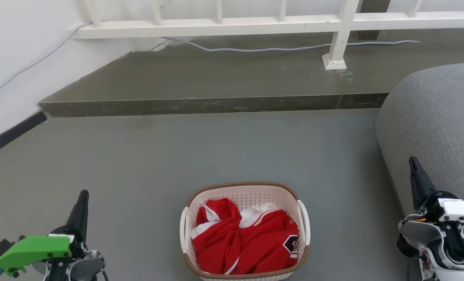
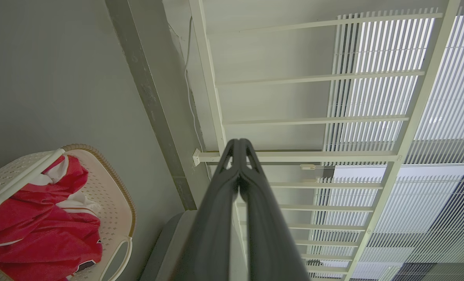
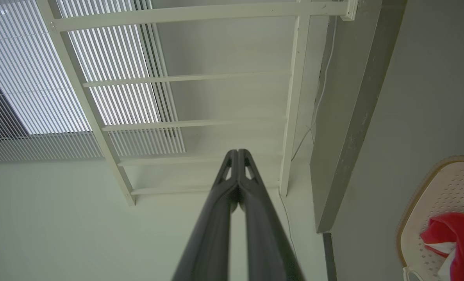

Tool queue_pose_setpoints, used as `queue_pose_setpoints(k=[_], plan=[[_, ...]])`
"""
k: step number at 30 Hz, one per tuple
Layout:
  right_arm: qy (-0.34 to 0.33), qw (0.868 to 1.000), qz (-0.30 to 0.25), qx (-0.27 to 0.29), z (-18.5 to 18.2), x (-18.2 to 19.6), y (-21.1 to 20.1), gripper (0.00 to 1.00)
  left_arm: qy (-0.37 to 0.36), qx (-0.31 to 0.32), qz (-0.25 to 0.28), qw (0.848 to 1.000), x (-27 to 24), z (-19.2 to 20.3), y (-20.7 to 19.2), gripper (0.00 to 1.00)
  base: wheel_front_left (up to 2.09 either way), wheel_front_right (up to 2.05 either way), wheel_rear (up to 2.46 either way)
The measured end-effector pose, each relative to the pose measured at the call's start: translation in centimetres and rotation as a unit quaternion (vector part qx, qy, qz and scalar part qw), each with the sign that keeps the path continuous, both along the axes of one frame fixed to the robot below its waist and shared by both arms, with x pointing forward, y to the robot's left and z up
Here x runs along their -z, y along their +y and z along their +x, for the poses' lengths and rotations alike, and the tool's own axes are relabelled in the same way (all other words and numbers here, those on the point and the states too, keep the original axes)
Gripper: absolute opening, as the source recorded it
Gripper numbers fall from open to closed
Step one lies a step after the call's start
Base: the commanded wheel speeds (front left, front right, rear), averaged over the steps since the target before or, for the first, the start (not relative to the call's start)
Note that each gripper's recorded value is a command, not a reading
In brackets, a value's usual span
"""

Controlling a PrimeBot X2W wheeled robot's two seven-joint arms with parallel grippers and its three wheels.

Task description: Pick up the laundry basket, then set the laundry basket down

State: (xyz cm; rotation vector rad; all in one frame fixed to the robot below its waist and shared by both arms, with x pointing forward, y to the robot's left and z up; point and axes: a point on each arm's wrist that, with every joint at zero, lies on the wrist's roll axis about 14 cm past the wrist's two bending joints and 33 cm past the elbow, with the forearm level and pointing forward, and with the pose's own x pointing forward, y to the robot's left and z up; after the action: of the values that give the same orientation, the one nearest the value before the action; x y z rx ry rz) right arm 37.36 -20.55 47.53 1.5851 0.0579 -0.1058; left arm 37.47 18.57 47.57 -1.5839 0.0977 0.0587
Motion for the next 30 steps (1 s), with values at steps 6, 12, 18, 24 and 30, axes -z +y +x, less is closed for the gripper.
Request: queue_pose_setpoints(k=[6, 12, 18, 24, 30], plan=[[0.0, 1.0, 0.0, 0.0, 0.01, -0.01, 0.01, 0.0, 0.0, 0.0, 0.0, 1.0, -0.01, 0.0, 0.01, 0.0, 0.0, 0.0, 0.0], [0.0, 1.0, 0.0, 0.0, 0.01, -0.01, 0.0, 0.0, 0.0, 0.0, 0.0, 1.0, -0.02, 0.01, 0.01, 0.0, 0.0, 0.0, 0.0], [0.0, 1.0, 0.0, 0.0, 0.01, -0.02, 0.0, 0.0, -0.001, 0.0, 0.0, 1.0, -0.04, 0.01, 0.02, 0.0, 0.0, 0.0, 0.0], [0.0, 1.0, 0.0, 0.0, 0.01, -0.02, -0.01, 0.0, -0.001, -0.001, 0.0, 1.0, -0.05, 0.01, 0.03, 0.0, 0.0, 0.0, 0.0], [0.0, 1.0, 0.001, 0.0, 0.01, -0.02, -0.01, 0.0, -0.001, -0.001, 0.0, 1.0, -0.05, 0.02, 0.04, 0.0, 0.0, 0.0, 0.0]])
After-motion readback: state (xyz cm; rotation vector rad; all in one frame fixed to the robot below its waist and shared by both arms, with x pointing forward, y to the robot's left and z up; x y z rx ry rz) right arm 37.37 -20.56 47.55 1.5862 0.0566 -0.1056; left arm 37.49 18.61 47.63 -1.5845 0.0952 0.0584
